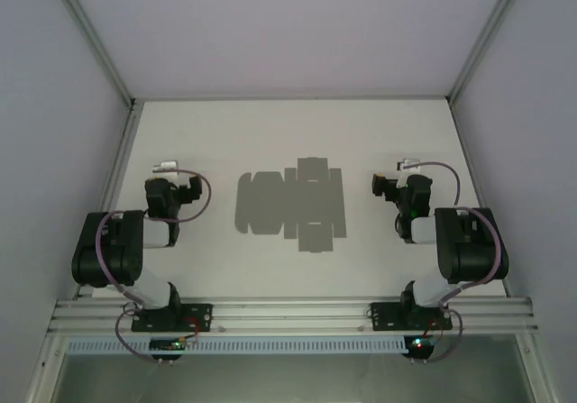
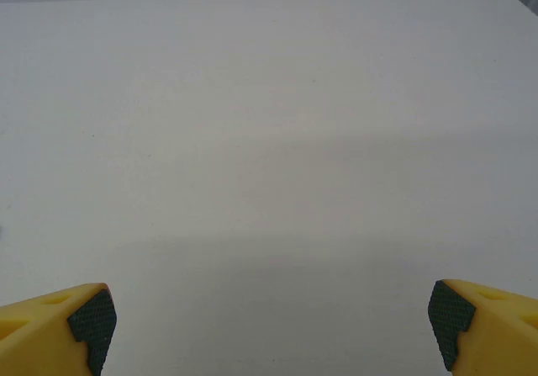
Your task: Assemble paper box
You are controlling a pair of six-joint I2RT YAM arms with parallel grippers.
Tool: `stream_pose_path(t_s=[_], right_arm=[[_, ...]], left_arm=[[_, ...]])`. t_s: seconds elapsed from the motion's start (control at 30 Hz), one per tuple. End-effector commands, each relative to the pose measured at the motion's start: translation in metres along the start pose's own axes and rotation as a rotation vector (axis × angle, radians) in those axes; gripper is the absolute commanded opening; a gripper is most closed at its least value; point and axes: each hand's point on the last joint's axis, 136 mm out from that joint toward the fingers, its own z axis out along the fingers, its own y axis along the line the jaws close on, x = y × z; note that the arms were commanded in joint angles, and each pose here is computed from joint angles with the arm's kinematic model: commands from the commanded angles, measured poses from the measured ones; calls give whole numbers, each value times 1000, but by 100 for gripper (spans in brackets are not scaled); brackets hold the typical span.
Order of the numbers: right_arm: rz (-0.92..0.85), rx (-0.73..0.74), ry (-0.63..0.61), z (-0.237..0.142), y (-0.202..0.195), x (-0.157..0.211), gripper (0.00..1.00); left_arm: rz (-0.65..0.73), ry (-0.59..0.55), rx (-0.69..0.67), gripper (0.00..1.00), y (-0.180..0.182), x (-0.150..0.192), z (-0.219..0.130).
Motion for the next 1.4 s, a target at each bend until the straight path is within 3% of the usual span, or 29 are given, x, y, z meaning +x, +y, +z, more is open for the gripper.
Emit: stream_pose_path(t_s=[0.0,0.73,0.87,0.93,1.03,1.2,1.37], right_arm=[[5,-4,-4,1,2,-4,98],[29,-33,-13,-2,2,-7,98],[18,50,-36,-15,-10,-33,98],[14,93,-32,-21,-14,-46,98],[51,98,-33,-31,-8,-68,99],[133,46,155,-38,25,-73,97],[158,-145,450,-46,100,-39,71]], left_arm=[[6,-38,15,99,-2,-12,1],[-7,-36,-3,100,2,-19,1],[-9,15,-5,100,1,-43,-5],[-79,59,-9,100,1,-52,-10],[-174,88,125,100,-27,-66,-19],[-267,244,241,100,-79,-54,-20],[-338,429,408,100,-132,-21,-23]])
